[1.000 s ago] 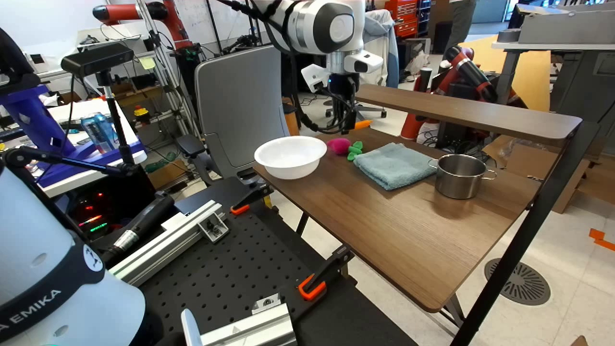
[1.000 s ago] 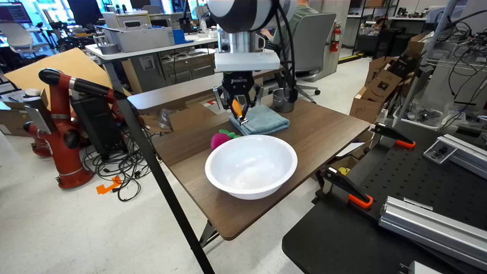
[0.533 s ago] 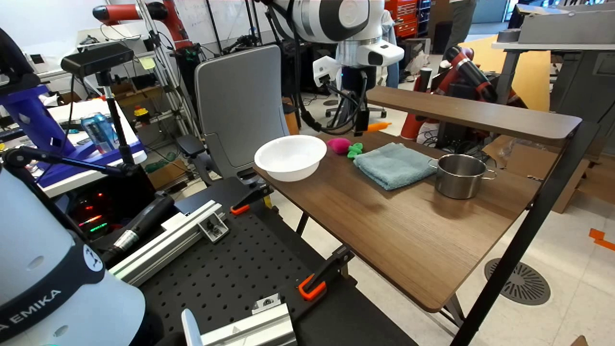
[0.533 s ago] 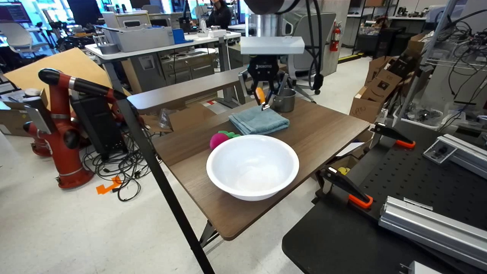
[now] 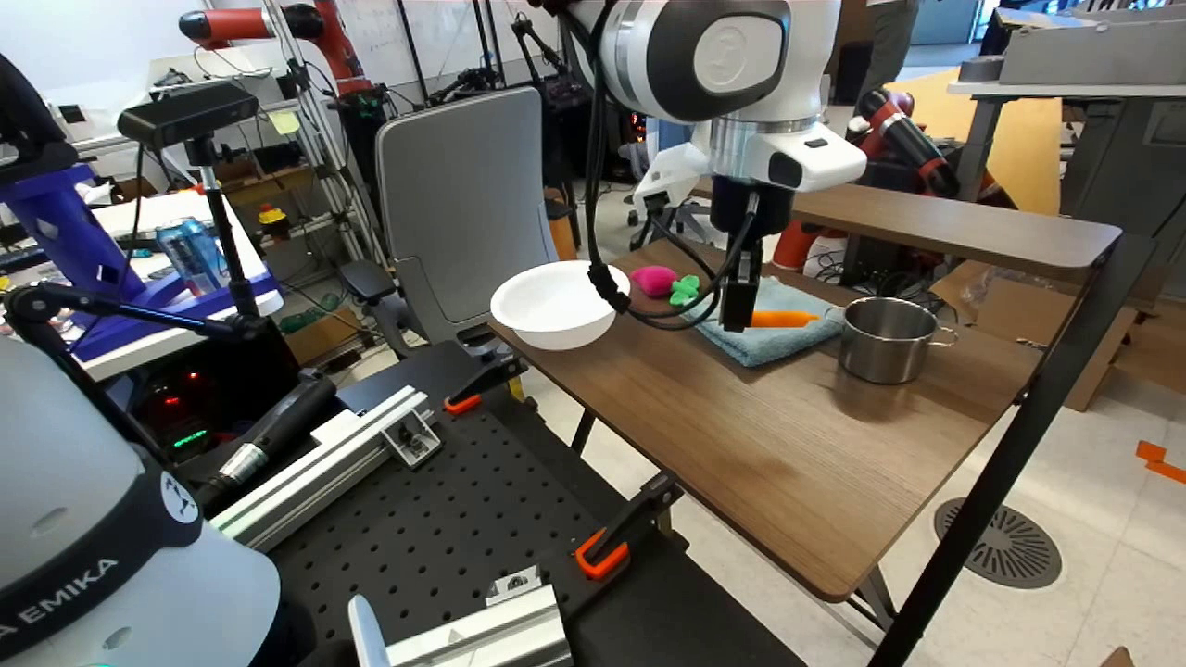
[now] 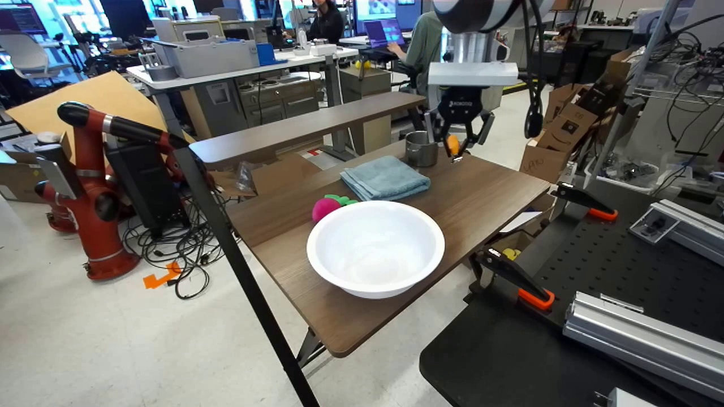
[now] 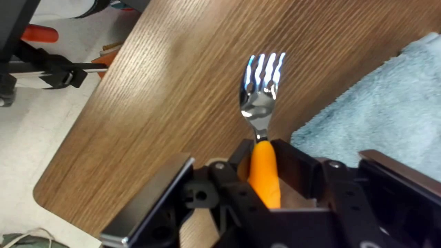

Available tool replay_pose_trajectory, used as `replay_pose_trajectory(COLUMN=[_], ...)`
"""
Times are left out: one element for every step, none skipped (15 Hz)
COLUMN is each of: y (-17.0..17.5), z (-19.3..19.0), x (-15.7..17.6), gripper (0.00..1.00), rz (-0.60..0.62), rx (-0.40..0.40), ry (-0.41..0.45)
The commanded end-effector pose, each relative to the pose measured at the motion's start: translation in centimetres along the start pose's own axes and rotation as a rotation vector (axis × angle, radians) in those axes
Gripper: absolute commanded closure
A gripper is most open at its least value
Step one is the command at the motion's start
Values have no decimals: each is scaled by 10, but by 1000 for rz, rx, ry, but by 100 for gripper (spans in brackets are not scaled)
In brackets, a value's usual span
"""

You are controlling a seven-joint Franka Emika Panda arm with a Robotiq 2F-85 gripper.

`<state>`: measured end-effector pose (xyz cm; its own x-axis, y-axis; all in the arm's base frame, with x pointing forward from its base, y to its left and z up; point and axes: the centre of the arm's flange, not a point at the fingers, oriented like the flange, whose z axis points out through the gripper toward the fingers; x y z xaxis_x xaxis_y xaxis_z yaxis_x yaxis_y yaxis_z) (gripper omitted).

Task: Move the orange fork to the right side of the table

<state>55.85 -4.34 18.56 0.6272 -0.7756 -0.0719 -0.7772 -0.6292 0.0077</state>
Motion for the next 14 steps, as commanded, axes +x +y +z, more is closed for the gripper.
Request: replay_pose_trajectory(y=[43, 52, 62, 70, 78, 83, 88, 93, 95, 100, 100, 104, 106, 108], z=[-1, 8, 15, 20, 26, 29, 32, 31, 36, 37, 40, 45, 50, 56], x=[-2, 3, 7, 11, 15, 20, 24, 28, 35, 37, 43, 45, 47, 49], gripper=[94, 94, 94, 94, 94, 94, 94, 94, 94, 94, 94, 94, 94, 94], rz=[66, 72, 88, 102, 117, 131, 146, 156, 172, 187, 192, 206, 215, 223], rx=[37, 38, 36, 35, 34, 35, 42, 47, 54, 55, 60, 62, 64, 63], ry=[14, 5, 0, -9, -11, -17, -19, -23, -26, -26, -30, -38, -46, -52])
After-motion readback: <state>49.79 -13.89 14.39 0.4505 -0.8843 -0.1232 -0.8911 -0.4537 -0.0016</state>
